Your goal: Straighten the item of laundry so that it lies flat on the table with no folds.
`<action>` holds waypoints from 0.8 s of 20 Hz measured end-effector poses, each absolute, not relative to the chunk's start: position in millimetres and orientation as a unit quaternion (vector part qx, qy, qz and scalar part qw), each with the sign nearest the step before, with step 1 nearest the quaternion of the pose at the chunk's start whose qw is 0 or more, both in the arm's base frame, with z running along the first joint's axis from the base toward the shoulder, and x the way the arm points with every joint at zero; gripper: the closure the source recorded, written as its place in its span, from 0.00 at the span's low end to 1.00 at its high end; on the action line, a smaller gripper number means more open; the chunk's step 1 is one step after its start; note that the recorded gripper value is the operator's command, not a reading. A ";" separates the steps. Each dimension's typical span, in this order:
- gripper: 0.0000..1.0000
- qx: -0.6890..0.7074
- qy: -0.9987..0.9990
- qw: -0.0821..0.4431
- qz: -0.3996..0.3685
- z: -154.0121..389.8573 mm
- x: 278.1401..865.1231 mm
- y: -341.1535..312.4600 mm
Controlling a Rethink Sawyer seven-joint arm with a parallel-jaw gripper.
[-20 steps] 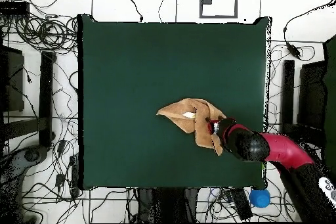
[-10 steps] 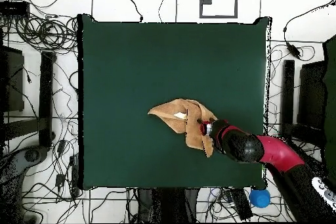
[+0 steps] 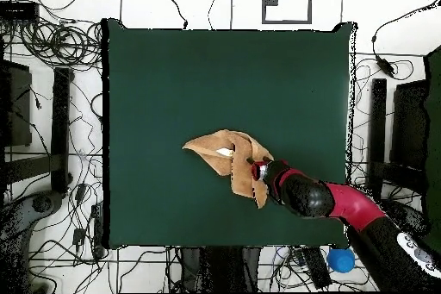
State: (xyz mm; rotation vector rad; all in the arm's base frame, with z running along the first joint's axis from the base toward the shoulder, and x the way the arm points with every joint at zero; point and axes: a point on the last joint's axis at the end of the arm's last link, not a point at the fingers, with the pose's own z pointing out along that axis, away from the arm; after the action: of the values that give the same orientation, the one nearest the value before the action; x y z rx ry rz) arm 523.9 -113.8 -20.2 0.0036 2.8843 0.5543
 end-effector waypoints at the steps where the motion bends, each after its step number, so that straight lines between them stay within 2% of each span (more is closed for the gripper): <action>1: 0.00 0.004 0.976 0.105 0.189 -20.2 521.9 -110.1; 16: 0.00 0.003 0.973 0.116 0.199 -22.2 499.7 -64.6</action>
State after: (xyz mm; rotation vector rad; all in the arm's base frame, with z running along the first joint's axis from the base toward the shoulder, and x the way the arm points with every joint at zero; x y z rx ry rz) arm 499.7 -64.6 -22.2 0.0099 2.8496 0.5817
